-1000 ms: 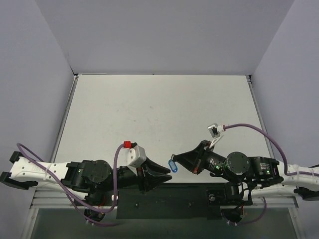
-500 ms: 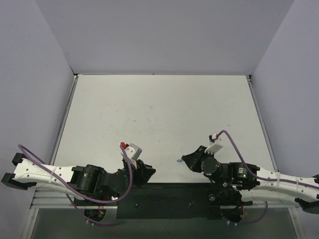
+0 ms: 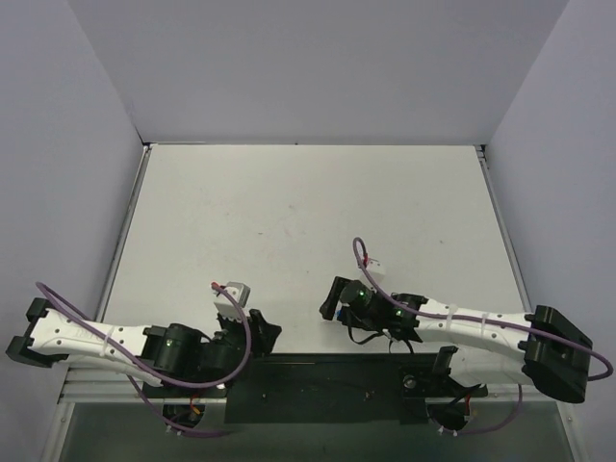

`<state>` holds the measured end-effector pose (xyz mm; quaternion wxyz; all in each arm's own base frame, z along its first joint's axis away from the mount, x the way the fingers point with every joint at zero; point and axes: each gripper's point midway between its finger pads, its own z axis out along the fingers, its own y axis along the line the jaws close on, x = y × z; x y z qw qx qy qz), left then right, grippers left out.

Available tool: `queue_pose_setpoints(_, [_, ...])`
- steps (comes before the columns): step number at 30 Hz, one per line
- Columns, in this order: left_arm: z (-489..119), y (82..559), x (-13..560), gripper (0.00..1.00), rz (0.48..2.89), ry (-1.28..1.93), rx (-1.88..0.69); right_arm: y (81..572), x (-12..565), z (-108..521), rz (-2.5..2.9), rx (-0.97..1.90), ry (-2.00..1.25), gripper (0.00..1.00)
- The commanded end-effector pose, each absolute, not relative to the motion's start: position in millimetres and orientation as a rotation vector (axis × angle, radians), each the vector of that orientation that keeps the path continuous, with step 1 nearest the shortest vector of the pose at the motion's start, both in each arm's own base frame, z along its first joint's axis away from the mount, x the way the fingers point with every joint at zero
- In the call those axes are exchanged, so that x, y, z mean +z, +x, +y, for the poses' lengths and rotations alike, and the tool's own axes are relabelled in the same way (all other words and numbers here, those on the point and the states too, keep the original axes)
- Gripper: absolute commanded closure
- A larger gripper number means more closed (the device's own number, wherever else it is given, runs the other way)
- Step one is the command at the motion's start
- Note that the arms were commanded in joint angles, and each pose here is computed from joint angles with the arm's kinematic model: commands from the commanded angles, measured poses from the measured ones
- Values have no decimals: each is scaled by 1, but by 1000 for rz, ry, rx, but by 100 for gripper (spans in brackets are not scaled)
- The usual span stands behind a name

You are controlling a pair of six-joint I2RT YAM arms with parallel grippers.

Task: Remove the keys from the keyring

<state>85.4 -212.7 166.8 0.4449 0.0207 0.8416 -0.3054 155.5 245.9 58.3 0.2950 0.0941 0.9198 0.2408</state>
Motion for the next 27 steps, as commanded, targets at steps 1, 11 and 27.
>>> queue_pose_setpoints(1, [-223,86,171,39,2084,110,-669,162,70,278,2455,713,151,28])
queue_pose_setpoints(11, [-240,84,148,26,2144,259,-395,167,72,271,2298,852,225,14])
queue_pose_setpoints(27, [-234,85,129,27,2156,152,-531,170,74,229,2185,843,354,0])
